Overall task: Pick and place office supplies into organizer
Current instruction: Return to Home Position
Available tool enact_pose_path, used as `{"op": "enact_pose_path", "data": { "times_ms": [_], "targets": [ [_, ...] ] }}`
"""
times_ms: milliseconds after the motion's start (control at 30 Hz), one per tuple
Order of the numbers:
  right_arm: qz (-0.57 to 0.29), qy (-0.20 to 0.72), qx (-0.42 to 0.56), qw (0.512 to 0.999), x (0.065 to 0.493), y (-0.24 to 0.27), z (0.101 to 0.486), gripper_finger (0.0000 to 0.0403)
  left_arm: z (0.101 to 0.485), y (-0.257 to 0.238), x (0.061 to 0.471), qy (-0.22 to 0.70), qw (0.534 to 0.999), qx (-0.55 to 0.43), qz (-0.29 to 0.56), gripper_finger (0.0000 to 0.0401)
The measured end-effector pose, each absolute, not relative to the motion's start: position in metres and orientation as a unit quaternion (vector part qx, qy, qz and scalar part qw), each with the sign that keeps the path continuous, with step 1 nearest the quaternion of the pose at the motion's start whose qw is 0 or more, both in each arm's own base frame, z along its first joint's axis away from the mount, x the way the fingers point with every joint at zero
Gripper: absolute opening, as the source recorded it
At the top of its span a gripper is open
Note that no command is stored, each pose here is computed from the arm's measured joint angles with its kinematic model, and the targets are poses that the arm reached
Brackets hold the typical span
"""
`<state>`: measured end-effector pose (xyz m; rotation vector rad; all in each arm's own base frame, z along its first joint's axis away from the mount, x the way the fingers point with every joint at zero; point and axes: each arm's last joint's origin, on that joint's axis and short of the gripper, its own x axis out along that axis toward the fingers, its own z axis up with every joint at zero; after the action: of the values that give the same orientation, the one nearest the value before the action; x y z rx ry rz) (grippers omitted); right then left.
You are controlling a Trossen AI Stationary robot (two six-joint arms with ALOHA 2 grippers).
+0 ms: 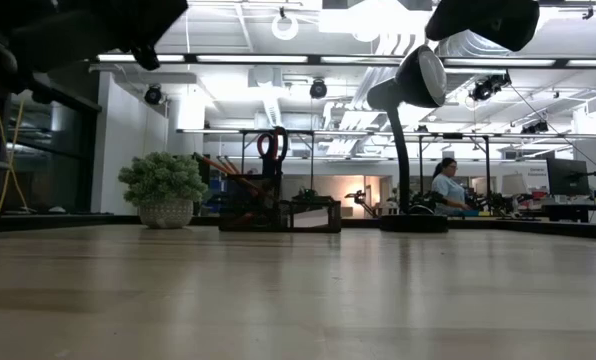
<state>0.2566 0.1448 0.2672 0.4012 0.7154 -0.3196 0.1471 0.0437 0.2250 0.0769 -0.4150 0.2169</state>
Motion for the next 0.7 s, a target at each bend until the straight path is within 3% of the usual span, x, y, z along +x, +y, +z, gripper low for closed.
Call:
{"op": "enact_pose_path", "data": {
  "times_ms": [200,700],
  "targets": [
    [-0.155,0.342,0.204,0.904,0.257,0.145,0.268,0.0007,0.226,0.039,0.137,-0.227,0.969,0.053,0.083,0.0003],
    [-0.148,0.343,0.211,0.903,0.258,0.146,0.268,0.0007,0.219,0.030,0.106,-0.264,0.957,0.085,0.088,0.0012]
  ]
}}
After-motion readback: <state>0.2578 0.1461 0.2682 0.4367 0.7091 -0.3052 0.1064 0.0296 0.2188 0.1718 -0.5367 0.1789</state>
